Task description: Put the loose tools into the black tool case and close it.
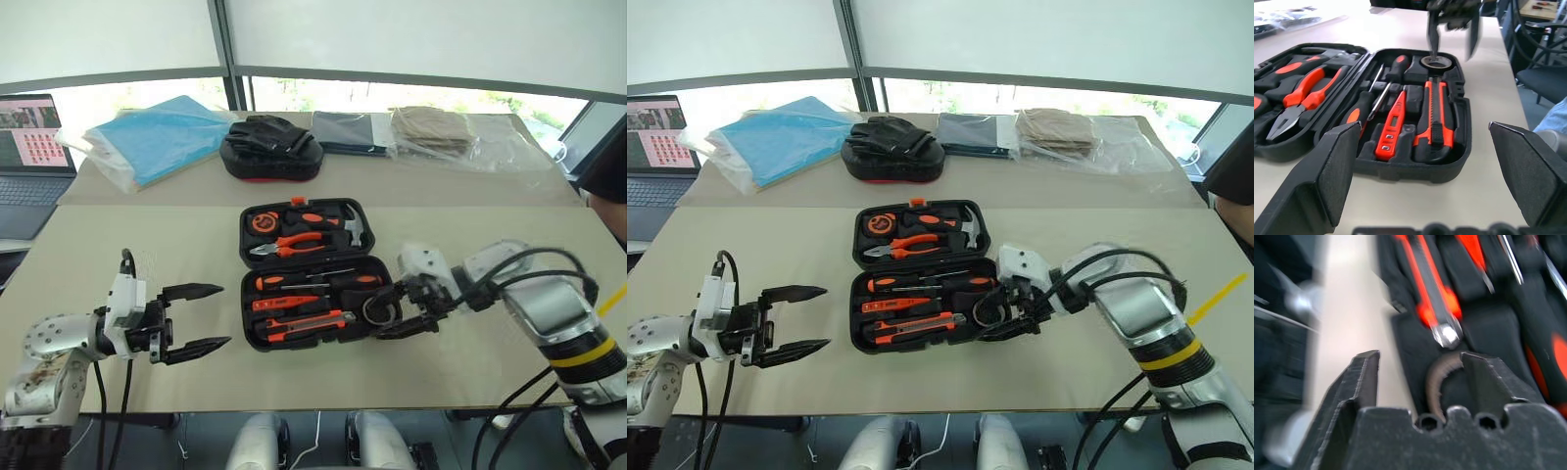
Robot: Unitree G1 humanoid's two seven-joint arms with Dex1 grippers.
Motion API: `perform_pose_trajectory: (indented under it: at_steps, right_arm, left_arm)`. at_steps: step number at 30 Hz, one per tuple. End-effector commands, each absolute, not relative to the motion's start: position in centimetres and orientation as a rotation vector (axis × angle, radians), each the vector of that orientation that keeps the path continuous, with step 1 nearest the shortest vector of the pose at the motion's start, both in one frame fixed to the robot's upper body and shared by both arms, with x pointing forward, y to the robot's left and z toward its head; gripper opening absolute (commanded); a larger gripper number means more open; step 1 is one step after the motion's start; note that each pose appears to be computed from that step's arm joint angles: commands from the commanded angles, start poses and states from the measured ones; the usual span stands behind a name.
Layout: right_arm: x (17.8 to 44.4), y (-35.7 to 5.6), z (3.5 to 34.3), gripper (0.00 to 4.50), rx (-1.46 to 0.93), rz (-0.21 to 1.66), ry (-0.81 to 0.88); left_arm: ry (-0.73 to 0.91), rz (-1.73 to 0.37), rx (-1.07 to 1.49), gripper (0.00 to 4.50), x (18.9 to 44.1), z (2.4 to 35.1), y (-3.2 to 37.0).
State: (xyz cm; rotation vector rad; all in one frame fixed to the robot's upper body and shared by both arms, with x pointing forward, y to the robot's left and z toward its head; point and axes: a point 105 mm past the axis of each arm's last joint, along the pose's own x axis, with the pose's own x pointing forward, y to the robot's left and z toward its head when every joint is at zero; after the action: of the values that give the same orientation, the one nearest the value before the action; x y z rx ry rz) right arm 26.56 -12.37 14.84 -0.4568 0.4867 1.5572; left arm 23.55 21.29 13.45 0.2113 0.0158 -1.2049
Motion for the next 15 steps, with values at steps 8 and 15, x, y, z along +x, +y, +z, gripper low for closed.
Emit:
perform_pose_trajectory:
  at_steps: [8,15]
  right_arm:
    - [34.6,-18.0,16.1,1.64,-0.56,1.064,0.263]
    - [38.3,-16.1,13.2,0.0,-0.602,0.968,0.19]
  left_arm:
    - [0.13,-0.734,0.173,3.1,28.6,12.0,25.2]
    - [0.166,-0.628,0.132,0.57,31.5,10.5,22.8]
